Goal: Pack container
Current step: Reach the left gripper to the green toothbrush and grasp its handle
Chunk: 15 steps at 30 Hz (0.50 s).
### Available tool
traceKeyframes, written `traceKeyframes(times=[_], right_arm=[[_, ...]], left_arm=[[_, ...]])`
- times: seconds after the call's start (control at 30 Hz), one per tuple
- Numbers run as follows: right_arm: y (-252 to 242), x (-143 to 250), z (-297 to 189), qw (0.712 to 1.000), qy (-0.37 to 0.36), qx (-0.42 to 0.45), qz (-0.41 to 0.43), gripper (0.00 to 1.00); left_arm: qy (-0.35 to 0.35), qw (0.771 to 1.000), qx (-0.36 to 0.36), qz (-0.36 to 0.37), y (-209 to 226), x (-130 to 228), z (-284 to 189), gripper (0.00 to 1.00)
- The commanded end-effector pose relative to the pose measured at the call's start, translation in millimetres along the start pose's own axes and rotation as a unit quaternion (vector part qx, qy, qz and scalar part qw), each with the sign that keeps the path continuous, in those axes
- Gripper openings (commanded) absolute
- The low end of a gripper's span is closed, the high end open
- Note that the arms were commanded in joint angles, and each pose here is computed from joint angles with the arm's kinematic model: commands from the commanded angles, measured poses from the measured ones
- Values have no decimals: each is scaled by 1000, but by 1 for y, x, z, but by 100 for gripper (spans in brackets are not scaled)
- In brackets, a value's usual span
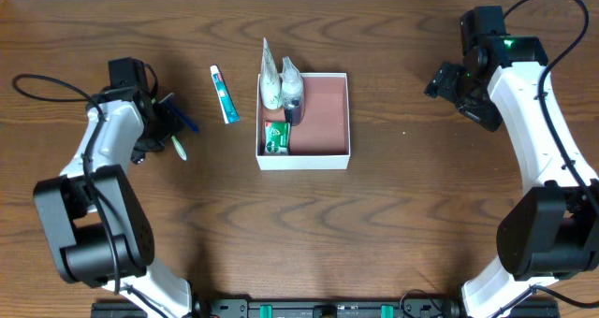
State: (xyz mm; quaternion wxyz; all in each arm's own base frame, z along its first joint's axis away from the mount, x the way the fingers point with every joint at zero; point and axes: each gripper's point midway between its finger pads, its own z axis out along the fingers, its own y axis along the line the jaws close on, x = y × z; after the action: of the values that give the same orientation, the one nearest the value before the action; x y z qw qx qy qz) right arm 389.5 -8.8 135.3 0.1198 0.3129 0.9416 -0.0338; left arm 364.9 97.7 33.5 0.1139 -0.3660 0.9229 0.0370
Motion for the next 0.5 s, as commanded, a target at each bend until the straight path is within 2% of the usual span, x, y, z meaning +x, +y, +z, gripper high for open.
traceKeyframes(times=[0.0,0.27,0.47], right_arm=[[-1,0,2,1000,1,3,4,99],[-1,0,2,1000,1,3,4,99],[-1,0,2,1000,1,3,4,99]], left_arm=[[1,1000,-3,3,-2,-2,6,75],[-3,999,33,37,-17,-7,11,67],[-1,999,32,40,-17,-6,15,62]])
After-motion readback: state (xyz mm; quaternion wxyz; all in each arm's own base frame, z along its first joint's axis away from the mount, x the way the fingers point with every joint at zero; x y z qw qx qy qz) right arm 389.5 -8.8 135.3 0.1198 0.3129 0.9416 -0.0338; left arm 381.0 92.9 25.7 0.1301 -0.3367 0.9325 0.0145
